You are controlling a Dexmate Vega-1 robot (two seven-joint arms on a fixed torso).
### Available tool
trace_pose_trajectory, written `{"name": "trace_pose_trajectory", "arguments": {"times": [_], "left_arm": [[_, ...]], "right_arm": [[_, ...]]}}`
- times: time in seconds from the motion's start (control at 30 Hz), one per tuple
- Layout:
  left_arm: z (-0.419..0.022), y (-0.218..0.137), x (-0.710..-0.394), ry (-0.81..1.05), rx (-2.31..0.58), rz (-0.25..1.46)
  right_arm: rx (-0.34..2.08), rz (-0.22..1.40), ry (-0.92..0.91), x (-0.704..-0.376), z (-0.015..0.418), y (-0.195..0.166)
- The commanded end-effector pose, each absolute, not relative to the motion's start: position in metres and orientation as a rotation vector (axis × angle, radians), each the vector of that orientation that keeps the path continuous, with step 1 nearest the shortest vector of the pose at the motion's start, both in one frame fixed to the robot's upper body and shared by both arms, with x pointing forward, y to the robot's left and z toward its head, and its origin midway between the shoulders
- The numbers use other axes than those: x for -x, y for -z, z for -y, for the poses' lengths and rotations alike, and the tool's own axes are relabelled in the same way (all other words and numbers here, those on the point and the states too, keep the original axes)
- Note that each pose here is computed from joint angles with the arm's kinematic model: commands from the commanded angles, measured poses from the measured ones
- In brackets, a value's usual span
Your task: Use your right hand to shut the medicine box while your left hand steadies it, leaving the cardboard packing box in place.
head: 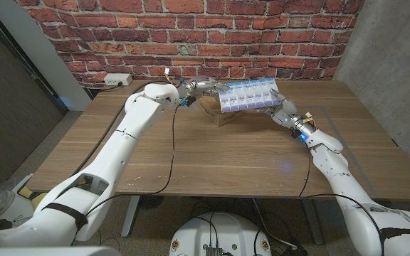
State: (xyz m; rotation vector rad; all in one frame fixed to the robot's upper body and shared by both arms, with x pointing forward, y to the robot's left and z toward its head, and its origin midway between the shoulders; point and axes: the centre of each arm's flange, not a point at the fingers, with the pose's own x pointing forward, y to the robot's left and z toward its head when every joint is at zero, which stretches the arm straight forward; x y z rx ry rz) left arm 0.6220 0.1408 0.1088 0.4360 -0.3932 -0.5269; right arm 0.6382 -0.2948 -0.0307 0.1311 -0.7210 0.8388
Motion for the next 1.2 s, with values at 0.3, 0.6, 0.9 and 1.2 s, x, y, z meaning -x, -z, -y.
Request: {"name": "trace_pose_trajectory", "arguments": {"times": [0.3, 0.6, 0.9, 1.2], "left_arm": [[-0.144, -0.108, -0.621, 0.516, -0.434, 0.397], [-0.144, -0.106, -0.621, 0.516, -0.428, 0.397], [-0.147, -0.104, -0.618, 0.513, -0.425, 0.398], [-0.153, -0.100, -0.614, 0.511, -0.410, 0.405]], "right_arm": [[-0.189, 0.740, -0.782, -0.635, 0.299, 0.037], [-0.208, 0.736, -0.754, -0.632, 0.301, 0.041], [-0.229, 0.735, -0.753, -0.630, 0.302, 0.045], [-0.247, 0.725, -0.744, -0.628, 0.299, 0.047]]}}
